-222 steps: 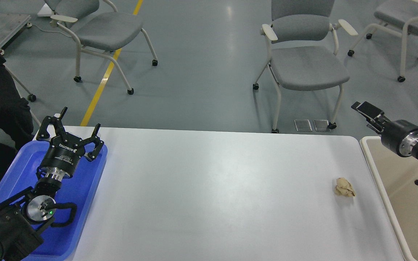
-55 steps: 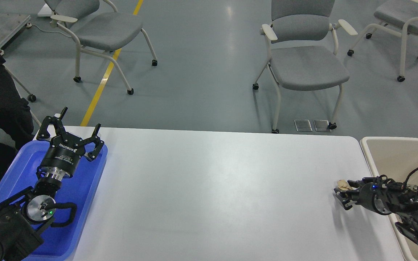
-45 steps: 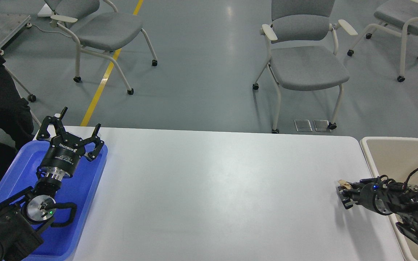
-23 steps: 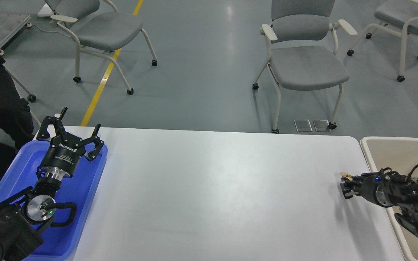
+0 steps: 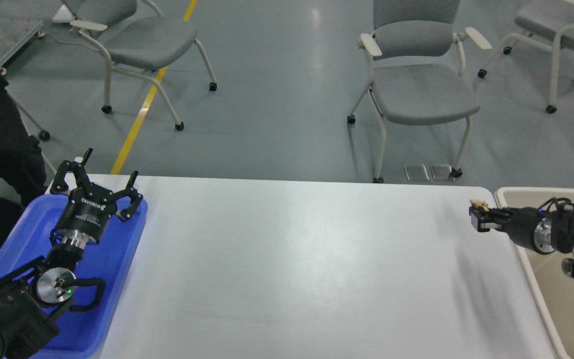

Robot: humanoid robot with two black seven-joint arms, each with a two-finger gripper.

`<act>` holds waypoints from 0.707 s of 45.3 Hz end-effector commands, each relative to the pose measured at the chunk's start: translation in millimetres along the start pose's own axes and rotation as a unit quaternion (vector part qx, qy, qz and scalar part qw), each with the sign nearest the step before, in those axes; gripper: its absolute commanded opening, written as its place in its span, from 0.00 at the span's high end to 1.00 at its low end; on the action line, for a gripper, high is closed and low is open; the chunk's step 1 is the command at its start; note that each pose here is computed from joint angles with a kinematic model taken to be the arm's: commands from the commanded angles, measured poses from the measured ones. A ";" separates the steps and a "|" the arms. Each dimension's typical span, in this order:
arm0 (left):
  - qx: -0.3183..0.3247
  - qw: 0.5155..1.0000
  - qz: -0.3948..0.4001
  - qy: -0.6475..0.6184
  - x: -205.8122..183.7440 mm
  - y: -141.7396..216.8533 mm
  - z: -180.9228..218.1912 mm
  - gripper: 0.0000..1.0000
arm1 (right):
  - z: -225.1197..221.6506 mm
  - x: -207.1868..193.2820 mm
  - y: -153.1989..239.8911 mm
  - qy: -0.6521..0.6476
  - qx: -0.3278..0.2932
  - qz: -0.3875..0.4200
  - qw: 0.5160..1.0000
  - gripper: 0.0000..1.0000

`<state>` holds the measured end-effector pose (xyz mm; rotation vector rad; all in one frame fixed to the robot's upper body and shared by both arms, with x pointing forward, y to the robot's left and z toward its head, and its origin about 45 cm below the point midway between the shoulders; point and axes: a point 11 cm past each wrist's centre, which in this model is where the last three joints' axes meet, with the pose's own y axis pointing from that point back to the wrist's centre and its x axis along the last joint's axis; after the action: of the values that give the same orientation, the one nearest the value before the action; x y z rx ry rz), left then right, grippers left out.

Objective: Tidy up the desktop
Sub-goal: 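Lift the held object up and over toward the beige bin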

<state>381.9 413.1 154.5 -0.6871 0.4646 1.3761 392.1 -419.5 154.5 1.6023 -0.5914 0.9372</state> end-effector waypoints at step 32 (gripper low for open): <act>0.000 1.000 0.000 0.000 0.1 0.0 0.0 0.02 | -9.4 182.8 90.4 -0.239 0.096 0.261 0.930 1.00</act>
<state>381.9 413.0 154.5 -0.6868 0.4646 1.3760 407.9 -395.5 320.8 1.8472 -1.0510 1.1168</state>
